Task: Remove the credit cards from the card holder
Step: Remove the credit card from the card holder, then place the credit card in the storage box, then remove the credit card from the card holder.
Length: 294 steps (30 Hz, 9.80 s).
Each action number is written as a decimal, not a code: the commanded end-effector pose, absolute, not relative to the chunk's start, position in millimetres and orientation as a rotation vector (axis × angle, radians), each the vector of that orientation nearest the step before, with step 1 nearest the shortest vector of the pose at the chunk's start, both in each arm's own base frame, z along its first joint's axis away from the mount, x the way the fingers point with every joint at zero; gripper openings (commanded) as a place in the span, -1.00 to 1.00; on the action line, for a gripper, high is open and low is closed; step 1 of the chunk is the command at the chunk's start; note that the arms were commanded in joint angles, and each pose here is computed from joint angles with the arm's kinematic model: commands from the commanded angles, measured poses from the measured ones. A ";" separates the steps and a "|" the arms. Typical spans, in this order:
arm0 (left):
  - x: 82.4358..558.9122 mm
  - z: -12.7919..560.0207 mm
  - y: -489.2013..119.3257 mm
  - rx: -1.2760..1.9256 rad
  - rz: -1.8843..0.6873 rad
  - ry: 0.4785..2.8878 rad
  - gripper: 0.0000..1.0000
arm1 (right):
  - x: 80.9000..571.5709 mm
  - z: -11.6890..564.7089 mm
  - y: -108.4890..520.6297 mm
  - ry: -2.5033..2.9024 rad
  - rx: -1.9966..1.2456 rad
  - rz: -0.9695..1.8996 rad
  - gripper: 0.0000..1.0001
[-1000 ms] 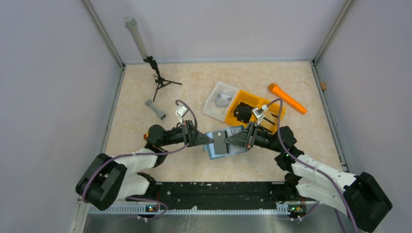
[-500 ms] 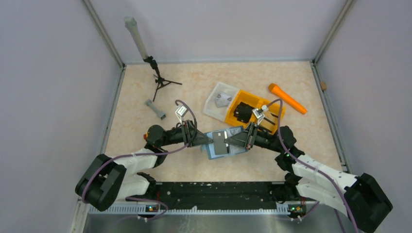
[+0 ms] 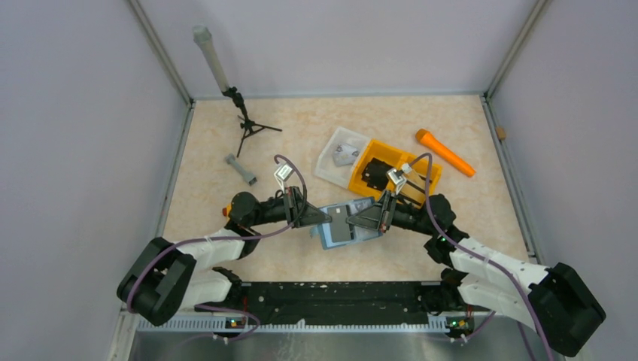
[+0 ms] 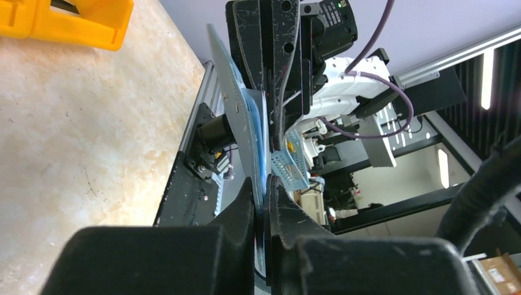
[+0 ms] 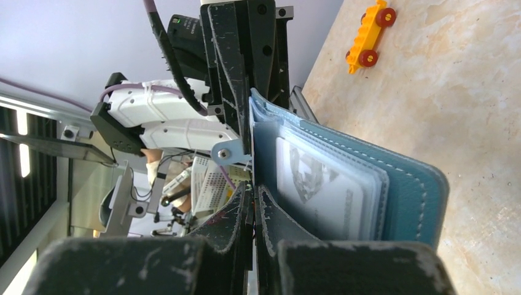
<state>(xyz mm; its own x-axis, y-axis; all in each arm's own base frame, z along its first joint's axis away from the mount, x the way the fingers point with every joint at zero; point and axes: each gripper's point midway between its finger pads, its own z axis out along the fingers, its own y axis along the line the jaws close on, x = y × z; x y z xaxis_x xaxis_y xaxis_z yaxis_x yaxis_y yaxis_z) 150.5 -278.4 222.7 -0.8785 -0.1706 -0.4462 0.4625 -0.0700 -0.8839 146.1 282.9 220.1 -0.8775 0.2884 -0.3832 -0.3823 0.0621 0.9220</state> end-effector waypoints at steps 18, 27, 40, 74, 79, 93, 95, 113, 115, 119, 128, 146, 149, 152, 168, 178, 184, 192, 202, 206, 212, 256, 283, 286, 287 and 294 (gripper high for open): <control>147.3 250.2 -275.4 0.371 -1.986 1.656 -1.00 | 144.5 249.5 276.2 1.750 -0.150 1.844 -1.00; 145.3 238.7 -269.9 0.359 -1.942 1.691 -1.00 | 157.2 226.7 258.3 1.838 -0.113 1.695 -1.00; 169.8 191.7 -248.9 0.259 -1.624 1.980 -1.00 | 203.9 218.3 227.5 1.991 -0.239 1.320 -1.00; 171.9 173.7 -236.6 0.250 -1.464 2.118 -1.00 | 400.6 182.7 181.9 1.987 -1.091 -0.348 -1.00; 171.8 171.1 -236.5 0.251 -1.462 2.124 -1.00 | 405.4 164.4 182.7 2.010 -1.142 -0.379 -1.00; 172.0 165.5 -237.3 0.257 -1.462 2.144 -1.00 | 413.4 140.4 190.3 2.062 -1.118 -0.370 -0.07; 172.8 165.7 -237.2 0.256 -1.460 2.143 -1.00 | 410.0 149.0 195.6 2.055 -1.106 -0.320 0.07; 170.5 189.7 -244.6 0.256 -1.583 2.025 -1.00 | 280.2 217.6 247.2 2.070 -0.579 0.671 0.64; 170.1 194.8 -245.2 0.260 -1.599 2.001 -1.00 | 263.4 218.5 248.7 2.064 -0.532 0.769 0.65; 166.4 207.4 -247.4 0.275 -1.659 1.940 -1.00 | 231.6 216.4 249.7 2.010 -0.463 0.955 0.77; 158.1 236.3 -250.3 0.305 -1.777 1.829 -1.00 | 190.1 211.0 256.0 1.935 -0.345 1.282 0.97; 149.0 260.8 -252.5 0.338 -1.915 1.719 -1.00 | 163.3 238.8 260.2 1.787 -0.292 1.640 0.14; 151.4 258.1 -252.9 0.325 -1.910 1.724 -1.00 | 158.3 245.8 260.0 1.758 -0.294 1.684 -0.16; 152.2 258.5 -253.0 0.326 -1.908 1.720 -1.00 | 155.9 247.2 260.0 1.759 -0.291 1.701 -0.43; 191.5 198.4 -233.9 0.257 -1.377 2.074 0.02 | 164.4 243.6 254.8 1.829 -0.158 1.659 -1.00; 206.5 197.3 -212.2 0.241 -1.119 2.149 0.29 | 195.2 211.0 238.8 1.942 -0.028 1.383 -1.00; 192.3 217.4 -234.9 0.248 -1.354 2.079 0.11 | 205.5 212.7 236.7 1.908 0.000 1.346 -1.00; 174.2 233.0 -290.5 0.330 -1.575 1.971 -0.13 | 204.8 214.3 252.8 1.897 -0.026 1.412 -1.00; 188.8 217.4 -310.6 0.282 -1.543 2.023 -0.31 | 192.4 227.8 260.4 1.863 -0.025 1.518 -1.00; 188.4 218.6 -314.3 0.277 -1.584 2.004 -0.27 | 184.9 230.2 263.7 1.858 -0.027 1.582 -1.00; 187.1 221.6 -317.5 0.273 -1.632 1.979 -0.26 | 179.2 229.4 266.6 1.861 -0.032 1.624 -1.00; 169.2 252.4 -293.7 0.258 -1.799 1.700 -1.00 | 174.4 234.1 271.9 1.857 -0.035 1.665 -1.00; 167.2 238.8 -311.5 0.286 -1.851 1.817 -0.34 | 169.2 250.1 276.3 1.791 -0.017 1.789 -1.00; 165.7 249.0 -310.6 0.286 -1.883 1.759 -0.34 | 169.3 244.5 277.0 1.812 -0.018 1.781 -1.00; 165.0 253.6 -310.8 0.286 -1.901 1.739 -0.36 | 169.0 244.0 277.2 1.811 -0.023 1.782 -1.00; 165.7 266.0 -312.9 0.287 -1.944 1.695 -0.69 | 171.8 233.7 277.3 1.843 -0.080 1.701 -1.00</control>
